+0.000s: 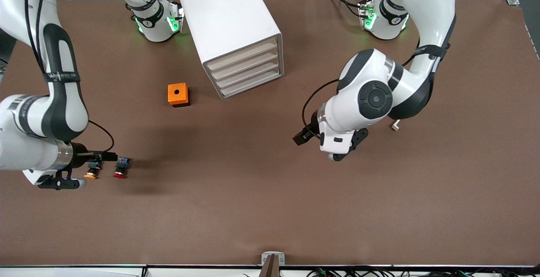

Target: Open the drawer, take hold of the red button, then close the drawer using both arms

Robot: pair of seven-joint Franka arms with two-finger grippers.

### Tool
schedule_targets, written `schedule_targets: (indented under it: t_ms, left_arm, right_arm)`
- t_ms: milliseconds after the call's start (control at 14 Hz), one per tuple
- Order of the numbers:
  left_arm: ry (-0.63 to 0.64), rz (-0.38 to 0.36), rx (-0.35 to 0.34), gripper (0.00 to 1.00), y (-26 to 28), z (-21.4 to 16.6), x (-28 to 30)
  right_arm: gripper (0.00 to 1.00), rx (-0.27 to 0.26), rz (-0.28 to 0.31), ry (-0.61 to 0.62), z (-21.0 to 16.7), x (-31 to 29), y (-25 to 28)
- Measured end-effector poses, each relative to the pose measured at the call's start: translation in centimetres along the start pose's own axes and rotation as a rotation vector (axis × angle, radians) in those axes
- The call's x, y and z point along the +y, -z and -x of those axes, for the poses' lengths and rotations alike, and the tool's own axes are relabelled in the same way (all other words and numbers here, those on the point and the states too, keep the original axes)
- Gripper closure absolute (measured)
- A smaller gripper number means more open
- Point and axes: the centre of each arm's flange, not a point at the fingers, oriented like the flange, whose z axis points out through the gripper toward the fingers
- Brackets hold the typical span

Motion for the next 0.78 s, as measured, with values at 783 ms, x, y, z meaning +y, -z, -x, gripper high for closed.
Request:
schedule_targets:
  t_ms: [783]
  left_arm:
    - [-0.400, -0.145, -0.056, 0.00, 16.7, -5.9, -13.9]
  right_arm:
    - [0.00, 0.058, 0.061, 0.031, 9.6, -2.9, 14.8]
